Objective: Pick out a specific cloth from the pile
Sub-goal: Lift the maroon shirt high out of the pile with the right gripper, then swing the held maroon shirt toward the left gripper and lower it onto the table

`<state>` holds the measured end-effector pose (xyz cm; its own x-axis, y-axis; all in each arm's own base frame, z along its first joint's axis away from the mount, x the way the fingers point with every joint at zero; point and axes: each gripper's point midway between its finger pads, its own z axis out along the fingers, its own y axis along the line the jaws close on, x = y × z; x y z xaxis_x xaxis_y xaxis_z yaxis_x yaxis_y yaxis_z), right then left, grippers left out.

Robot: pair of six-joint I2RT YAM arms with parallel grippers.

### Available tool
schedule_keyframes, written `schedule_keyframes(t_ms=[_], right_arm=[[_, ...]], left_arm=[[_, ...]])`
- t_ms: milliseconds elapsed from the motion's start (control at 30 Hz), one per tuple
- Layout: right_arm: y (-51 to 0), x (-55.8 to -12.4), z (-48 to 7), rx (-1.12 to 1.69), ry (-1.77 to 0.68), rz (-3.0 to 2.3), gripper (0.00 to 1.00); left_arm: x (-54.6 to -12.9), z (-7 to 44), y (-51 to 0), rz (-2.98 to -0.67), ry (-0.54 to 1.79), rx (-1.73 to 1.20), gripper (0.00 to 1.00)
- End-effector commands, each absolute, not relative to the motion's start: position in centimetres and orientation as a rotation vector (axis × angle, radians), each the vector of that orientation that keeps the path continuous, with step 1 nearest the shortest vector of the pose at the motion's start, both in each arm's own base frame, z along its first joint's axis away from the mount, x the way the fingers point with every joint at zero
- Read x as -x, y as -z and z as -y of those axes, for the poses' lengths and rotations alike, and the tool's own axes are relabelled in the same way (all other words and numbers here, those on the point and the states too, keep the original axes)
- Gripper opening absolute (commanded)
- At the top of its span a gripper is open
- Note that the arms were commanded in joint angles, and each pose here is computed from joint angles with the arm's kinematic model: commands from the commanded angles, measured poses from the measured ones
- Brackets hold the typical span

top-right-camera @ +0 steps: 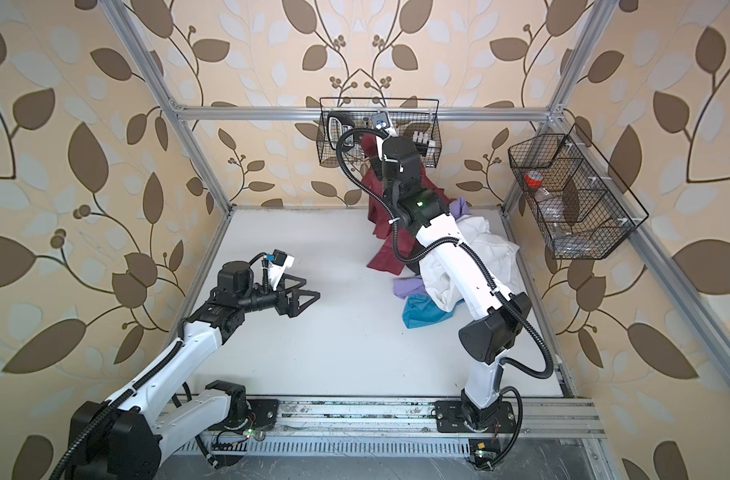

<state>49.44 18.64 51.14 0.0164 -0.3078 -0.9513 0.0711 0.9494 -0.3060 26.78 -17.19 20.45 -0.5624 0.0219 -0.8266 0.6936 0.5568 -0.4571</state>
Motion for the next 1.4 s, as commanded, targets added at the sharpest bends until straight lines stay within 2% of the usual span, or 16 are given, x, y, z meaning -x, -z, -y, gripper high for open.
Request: schedule_keyframes(t_ms=[0,567,900,1067,1367], right_arm=[[-57.0,-47.5,-19.0,0.164,0.188,-1.367,0.0],[-66.8,-40.6,-24.8,0.321,-0.364,-1.02,0.0],[-66.5,-37.8,-29.5,0.483,-0.748,-0.996,0.0],[-60.6,-39.2,-33.2,0.588,-0.911,-1.183,0.0],[-40.5,-45.5,-32.7,0.506,-0.668,-1.746,0.0]], left_arm=[[-26.7,17.5,-21.5,-1.917,1.01,-0.621,0.99],[-26.9,17.1,-21.4,-1.925,0.973,-0.602,0.99],[-27.4,16.6,-21.2,-1.942,0.921,-0.565,0.99],[-28.1,15.5,-21.0,-1.973,0.836,-0.506,0.99],[-29.4,13.2,-20.7,-2.0,0.676,-0.373,0.99]])
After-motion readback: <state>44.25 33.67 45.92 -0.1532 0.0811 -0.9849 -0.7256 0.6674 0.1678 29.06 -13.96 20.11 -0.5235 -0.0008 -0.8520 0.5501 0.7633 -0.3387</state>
